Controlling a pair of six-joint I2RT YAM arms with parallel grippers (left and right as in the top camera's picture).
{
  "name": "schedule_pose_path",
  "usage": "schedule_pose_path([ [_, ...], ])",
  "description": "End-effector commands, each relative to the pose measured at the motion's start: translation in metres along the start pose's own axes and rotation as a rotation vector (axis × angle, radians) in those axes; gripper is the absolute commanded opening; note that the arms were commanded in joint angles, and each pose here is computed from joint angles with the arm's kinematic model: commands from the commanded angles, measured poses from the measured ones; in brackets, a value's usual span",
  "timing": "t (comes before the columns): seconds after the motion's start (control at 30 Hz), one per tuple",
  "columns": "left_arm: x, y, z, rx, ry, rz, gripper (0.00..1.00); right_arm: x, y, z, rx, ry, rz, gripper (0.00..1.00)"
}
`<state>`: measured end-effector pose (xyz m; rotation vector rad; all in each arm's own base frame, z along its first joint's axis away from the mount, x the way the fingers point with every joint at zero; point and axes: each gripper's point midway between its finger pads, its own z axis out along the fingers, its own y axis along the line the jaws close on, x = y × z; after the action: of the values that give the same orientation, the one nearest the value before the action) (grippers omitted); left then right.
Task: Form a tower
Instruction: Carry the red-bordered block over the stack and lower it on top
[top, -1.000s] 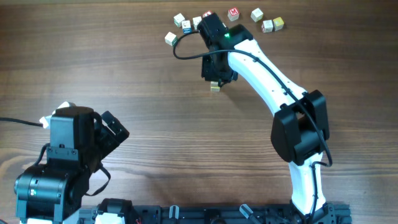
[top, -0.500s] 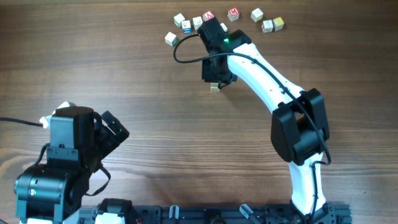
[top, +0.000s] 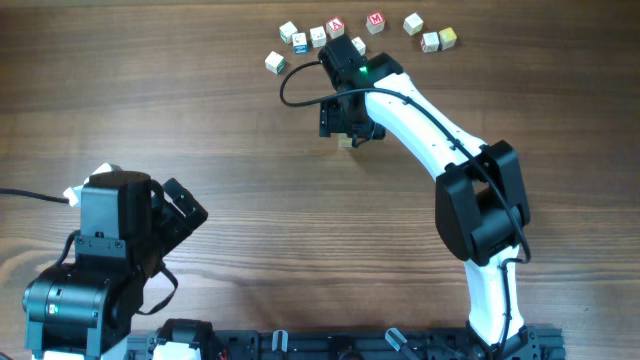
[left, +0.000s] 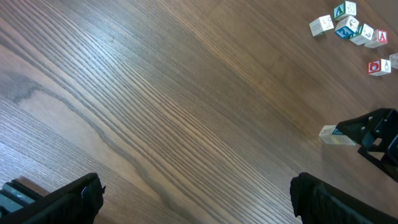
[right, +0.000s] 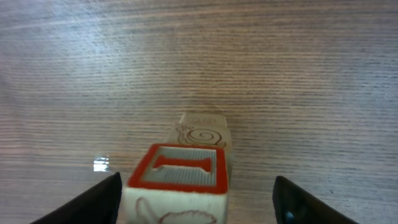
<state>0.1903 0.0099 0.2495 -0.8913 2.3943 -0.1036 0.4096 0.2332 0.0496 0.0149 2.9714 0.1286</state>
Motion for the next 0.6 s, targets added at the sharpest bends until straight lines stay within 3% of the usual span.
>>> schedule_pose_path([
  [0.0,0.0000,0.0010,0.0012,-0.003,0.001,-0.018,1.00,0.0093,-0.0107,0.0192,0.044,0.025,0.022,0.68],
  [0.23,0.0000,0.0009,0.0012,-0.003,0.001,-0.018,1.00,0.0073,-0.0094,0.0236,0.034,0.011,0.022,0.42],
  [0.37,0.0000,0.0009,0.0012,-0.003,0.001,-0.018,1.00,0.0075,-0.0094,0.0236,0.034,0.011,0.022,0.37],
  [0.4,0.0000,0.0009,0.0012,-0.003,0.001,-0.018,1.00,0.0075,-0.0094,0.0236,0.034,0.011,0.022,0.37],
  [0.57,0.0000,0.0009,0.0012,-0.003,0.001,-0.018,1.00,0.0071,-0.0085,0.0236,0.030,0.010,0.020,0.70],
])
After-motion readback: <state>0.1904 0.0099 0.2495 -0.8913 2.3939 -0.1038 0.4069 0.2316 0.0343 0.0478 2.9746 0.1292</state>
